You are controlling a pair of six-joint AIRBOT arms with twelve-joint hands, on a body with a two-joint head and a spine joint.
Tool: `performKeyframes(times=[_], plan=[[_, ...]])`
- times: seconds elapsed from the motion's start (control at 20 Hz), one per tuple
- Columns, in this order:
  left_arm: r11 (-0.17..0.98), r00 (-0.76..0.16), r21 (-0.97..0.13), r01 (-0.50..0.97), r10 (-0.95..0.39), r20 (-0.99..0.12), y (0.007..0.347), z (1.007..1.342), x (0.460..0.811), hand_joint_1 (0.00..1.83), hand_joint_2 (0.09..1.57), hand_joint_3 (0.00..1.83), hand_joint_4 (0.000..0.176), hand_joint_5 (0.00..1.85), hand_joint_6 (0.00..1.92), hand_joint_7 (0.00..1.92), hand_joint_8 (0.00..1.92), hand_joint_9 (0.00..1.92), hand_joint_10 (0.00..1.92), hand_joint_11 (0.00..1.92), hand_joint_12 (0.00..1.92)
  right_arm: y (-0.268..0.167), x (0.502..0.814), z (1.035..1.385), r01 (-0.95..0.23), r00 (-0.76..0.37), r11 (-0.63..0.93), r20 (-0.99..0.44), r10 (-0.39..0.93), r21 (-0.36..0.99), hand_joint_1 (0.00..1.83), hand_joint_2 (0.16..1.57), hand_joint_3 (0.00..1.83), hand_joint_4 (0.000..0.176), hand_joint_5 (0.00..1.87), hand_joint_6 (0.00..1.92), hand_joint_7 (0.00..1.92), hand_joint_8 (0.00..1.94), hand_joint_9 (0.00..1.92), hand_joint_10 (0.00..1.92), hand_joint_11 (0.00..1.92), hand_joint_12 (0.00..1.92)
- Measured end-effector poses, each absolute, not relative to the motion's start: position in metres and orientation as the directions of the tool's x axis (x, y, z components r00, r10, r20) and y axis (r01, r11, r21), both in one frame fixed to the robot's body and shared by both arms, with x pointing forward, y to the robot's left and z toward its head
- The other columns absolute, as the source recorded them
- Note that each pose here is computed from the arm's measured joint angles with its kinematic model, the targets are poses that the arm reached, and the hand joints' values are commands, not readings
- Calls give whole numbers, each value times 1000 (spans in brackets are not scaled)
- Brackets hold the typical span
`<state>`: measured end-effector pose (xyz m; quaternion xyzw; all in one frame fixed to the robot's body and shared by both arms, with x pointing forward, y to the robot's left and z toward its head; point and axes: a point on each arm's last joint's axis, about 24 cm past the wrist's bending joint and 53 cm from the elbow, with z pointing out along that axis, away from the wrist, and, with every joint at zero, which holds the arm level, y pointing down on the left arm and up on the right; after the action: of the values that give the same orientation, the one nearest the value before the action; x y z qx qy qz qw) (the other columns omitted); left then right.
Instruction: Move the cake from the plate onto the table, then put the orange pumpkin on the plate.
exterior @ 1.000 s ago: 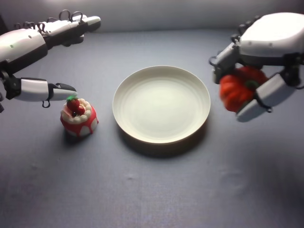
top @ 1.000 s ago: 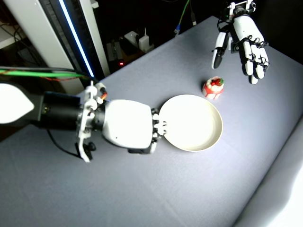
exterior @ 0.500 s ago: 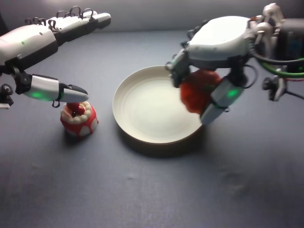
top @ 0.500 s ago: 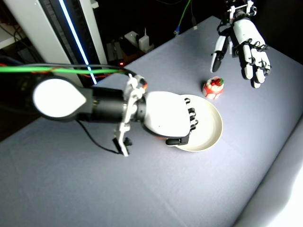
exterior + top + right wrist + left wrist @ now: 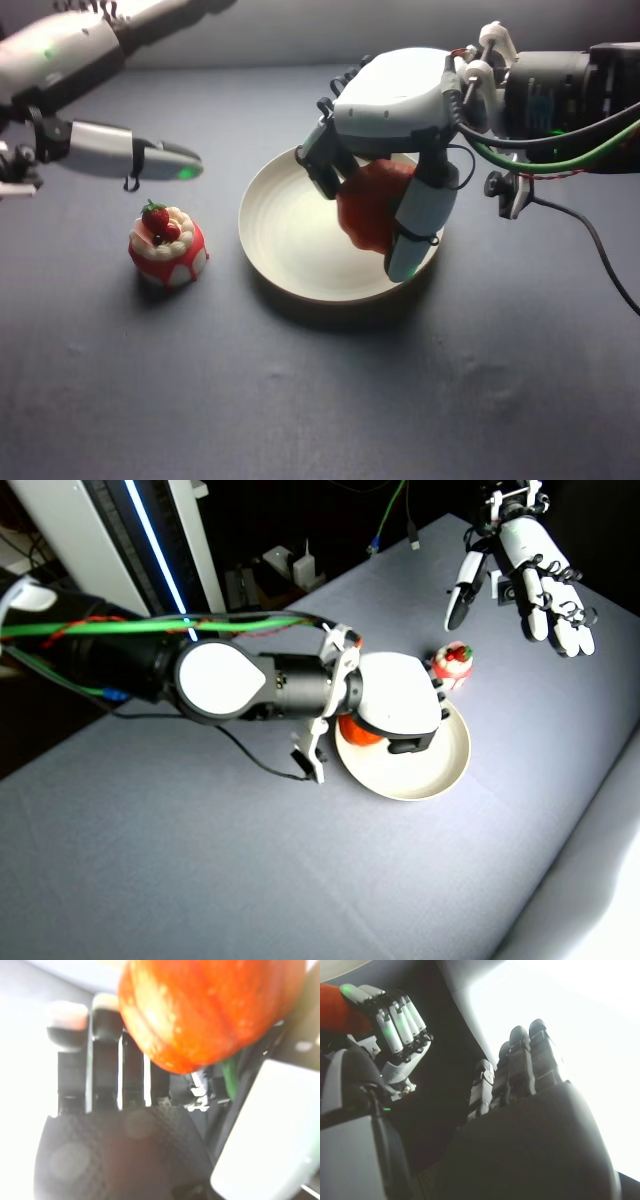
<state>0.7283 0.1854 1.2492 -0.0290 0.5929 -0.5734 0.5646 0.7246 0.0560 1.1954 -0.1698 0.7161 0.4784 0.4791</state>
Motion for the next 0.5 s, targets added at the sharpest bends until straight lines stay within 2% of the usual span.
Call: performKeyframes(times=[0.15, 0.35, 0.4, 0.45, 0.5], plan=[[314, -340, -707, 634, -707, -619, 184, 1265, 732, 918, 920, 0, 176, 15, 2, 0, 0, 172, 53, 0, 0, 58, 728, 1200, -701, -479, 476, -845, 237, 531, 1391, 644, 1103, 0, 846, 1564, 933, 1517, 944, 1600, 1004, 1765], [309, -349, -698, 646, -694, -629, 176, 1264, 729, 917, 950, 0, 176, 1, 0, 0, 0, 182, 46, 5, 2, 50, 736, 1201, -694, -469, 489, -847, 249, 528, 1387, 659, 1084, 0, 827, 1608, 926, 1502, 930, 1596, 988, 1762], [307, -348, -699, 646, -696, -628, 176, 1265, 730, 919, 938, 0, 176, 7, 2, 0, 0, 202, 49, 27, 13, 49, 738, 1201, -692, -468, 492, -847, 251, 528, 1379, 743, 894, 0, 858, 1751, 898, 1480, 995, 1724, 1016, 1808], [306, -348, -700, 646, -698, -626, 176, 1266, 730, 897, 937, 0, 176, 1, 0, 0, 0, 232, 20, 42, 49, 47, 740, 1201, -689, -466, 496, -847, 255, 528, 1369, 787, 785, 0, 832, 1823, 894, 1438, 1013, 1797, 1040, 1878], [305, -348, -700, 646, -698, -626, 176, 1266, 730, 856, 954, 0, 176, 0, 0, 0, 0, 250, 3, 8, 252, 46, 742, 1201, -687, -464, 501, -848, 255, 527, 1181, 893, 563, 0, 863, 1400, 880, 1764, 976, 1896, 1054, 1912]])
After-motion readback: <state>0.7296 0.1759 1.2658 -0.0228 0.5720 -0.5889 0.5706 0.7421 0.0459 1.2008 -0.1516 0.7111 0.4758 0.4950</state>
